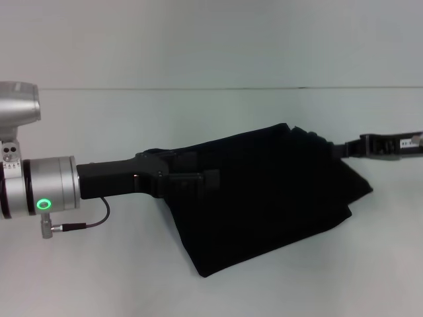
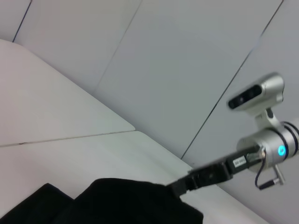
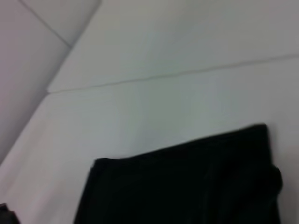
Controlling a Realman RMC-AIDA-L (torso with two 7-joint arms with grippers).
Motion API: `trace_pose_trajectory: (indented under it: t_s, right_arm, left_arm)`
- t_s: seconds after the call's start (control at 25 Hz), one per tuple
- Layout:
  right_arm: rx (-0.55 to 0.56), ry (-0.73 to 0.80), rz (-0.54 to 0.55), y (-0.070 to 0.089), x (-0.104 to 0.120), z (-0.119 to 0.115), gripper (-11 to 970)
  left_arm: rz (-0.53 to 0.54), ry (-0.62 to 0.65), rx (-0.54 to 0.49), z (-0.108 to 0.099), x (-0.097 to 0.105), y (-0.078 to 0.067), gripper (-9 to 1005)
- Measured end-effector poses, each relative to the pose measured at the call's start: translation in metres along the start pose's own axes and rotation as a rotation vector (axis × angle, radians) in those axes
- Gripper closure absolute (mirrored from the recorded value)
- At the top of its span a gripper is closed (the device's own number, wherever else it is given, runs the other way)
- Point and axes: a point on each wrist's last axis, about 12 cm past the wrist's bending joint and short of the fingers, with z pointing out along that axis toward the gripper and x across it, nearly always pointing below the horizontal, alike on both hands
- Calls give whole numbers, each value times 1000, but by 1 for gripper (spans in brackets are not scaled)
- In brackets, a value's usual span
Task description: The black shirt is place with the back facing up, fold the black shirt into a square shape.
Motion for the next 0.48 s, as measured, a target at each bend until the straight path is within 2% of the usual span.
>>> trace_pose_trajectory:
  t_s: [0.2,0.36,0.48]
  right_arm:
    - [16,-11,41,-9,11,1,948]
    - [-1,-45,26,-12,16,-3,947]
    - [-12,-101,28,-17,20,-10,830]
  left_arm:
    - [-8,-2,-26,0,0,3,139]
    - [-58,-17,-104,0,-3,12,140]
    - [-139,-38,-189,0,-7,22,140]
